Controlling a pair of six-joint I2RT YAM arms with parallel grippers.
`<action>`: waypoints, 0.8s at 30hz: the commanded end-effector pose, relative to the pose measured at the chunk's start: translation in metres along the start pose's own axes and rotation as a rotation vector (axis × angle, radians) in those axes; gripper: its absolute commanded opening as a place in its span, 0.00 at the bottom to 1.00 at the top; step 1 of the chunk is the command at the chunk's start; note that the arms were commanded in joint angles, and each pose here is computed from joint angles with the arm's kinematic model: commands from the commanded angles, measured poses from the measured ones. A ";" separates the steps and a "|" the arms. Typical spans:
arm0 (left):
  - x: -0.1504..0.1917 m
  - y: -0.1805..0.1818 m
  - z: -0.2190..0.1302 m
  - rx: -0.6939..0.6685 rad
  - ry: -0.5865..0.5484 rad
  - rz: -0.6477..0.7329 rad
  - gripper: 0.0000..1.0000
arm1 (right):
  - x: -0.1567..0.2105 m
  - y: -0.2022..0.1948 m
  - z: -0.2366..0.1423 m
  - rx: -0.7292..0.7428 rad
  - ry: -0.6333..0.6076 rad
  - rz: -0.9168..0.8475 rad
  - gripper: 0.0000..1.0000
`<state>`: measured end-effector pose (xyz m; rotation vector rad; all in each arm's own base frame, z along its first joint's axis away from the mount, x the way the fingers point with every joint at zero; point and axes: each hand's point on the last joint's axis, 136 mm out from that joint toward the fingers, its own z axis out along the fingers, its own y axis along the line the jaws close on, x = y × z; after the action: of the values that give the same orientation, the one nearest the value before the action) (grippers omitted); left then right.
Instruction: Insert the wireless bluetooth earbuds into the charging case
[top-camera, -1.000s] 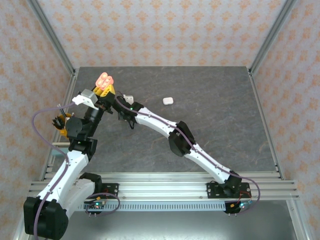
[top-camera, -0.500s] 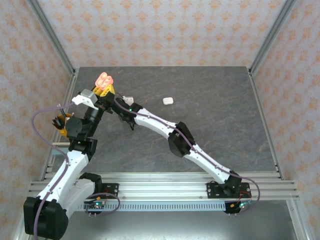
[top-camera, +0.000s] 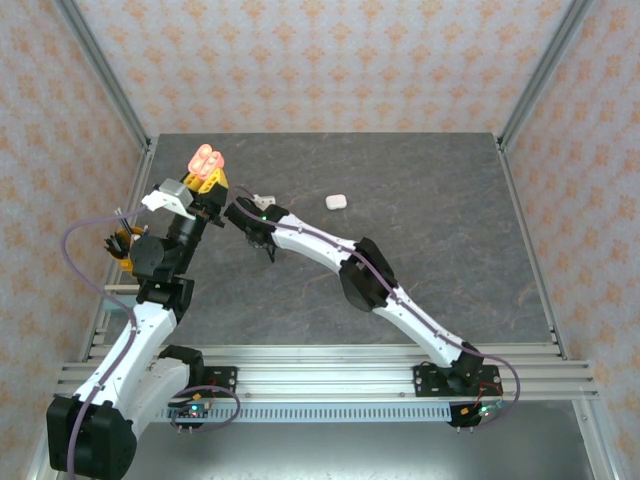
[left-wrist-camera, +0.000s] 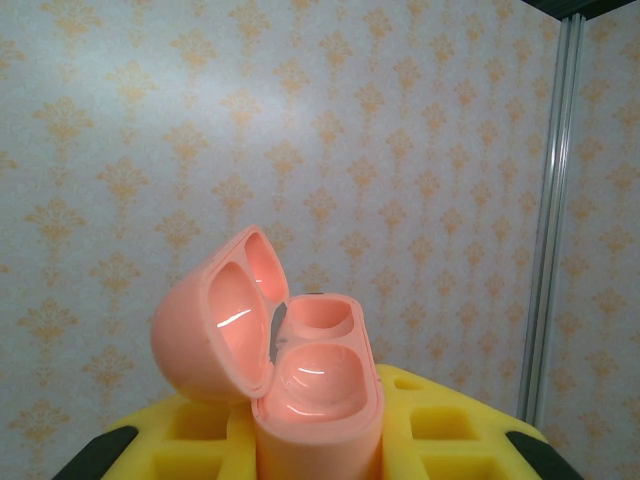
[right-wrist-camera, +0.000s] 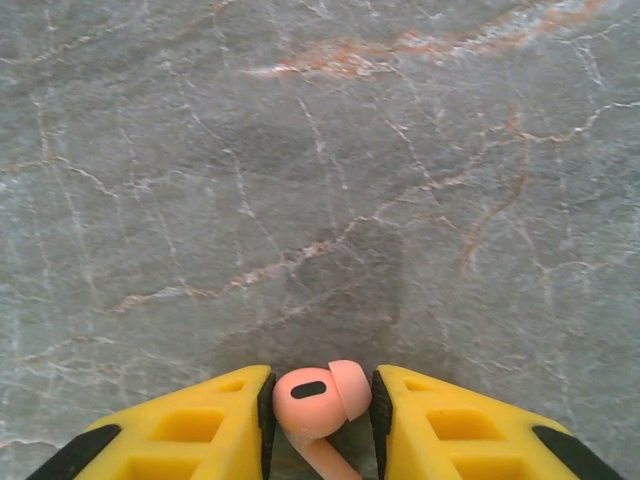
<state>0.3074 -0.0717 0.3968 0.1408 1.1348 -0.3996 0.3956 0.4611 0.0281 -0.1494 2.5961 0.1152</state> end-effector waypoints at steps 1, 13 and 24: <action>-0.016 0.000 -0.001 -0.006 -0.044 0.015 0.00 | -0.001 -0.028 -0.014 0.088 0.023 -0.001 0.33; -0.015 0.000 0.001 -0.002 -0.039 0.014 0.00 | -0.001 -0.026 -0.004 0.034 0.062 0.068 0.45; -0.013 0.001 0.001 -0.002 -0.037 0.010 0.00 | 0.003 -0.012 -0.001 0.009 0.068 0.100 0.47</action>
<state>0.3078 -0.0716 0.3964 0.1396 1.1363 -0.3990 0.3970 0.4514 0.0311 -0.0452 2.6576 0.1708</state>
